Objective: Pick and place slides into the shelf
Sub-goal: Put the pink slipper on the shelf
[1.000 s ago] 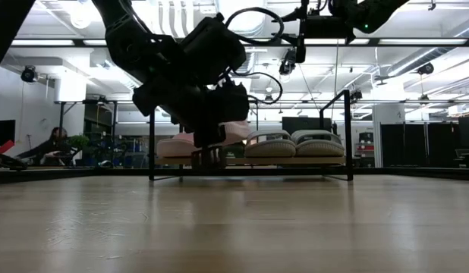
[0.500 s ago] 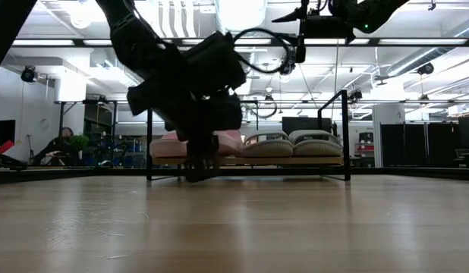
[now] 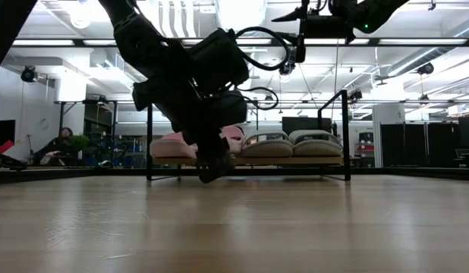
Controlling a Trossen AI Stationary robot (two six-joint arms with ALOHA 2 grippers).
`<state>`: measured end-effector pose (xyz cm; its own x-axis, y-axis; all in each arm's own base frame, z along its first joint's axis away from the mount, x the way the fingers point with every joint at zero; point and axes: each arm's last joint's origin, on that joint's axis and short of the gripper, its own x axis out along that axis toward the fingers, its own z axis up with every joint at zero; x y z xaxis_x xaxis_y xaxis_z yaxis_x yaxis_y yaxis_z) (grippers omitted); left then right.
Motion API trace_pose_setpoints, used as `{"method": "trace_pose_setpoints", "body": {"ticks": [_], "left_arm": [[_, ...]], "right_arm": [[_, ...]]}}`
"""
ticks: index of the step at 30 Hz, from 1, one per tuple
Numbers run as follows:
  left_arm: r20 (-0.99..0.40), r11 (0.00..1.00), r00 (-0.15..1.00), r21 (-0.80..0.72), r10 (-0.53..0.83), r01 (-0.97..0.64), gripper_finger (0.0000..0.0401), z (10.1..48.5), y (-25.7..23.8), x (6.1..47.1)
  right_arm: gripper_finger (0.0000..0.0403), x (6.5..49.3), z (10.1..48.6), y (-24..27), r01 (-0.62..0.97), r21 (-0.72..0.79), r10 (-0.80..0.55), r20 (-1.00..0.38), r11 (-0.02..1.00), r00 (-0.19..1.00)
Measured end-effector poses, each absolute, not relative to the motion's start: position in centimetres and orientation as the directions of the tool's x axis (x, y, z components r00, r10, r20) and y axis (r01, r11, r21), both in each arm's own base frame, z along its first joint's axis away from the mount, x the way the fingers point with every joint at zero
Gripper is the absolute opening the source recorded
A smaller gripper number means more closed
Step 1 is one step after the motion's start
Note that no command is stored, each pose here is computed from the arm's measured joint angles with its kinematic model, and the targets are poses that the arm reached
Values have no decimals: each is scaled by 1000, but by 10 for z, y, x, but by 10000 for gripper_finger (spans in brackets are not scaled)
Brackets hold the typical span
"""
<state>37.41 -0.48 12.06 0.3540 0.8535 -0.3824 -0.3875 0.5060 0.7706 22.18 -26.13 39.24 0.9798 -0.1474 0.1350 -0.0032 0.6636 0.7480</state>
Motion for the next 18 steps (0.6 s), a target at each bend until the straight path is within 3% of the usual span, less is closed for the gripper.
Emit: {"method": "trace_pose_setpoints", "body": {"ticks": [4, 8, 18], "left_arm": [[-462, 605, 412, 714, 785, -352, 181, 123, -7, 376], [-525, 696, 479, 645, 703, -315, 216, 131, -11, 378], [-582, 757, 508, 597, 635, -263, 230, 141, -12, 373]], "right_arm": [[144, 222, 392, -261, -6, 752, -145, 135, 659, 980], [146, 222, 392, -261, -7, 752, -144, 135, 659, 980], [140, 222, 392, -261, -15, 751, -130, 133, 660, 983]]}}
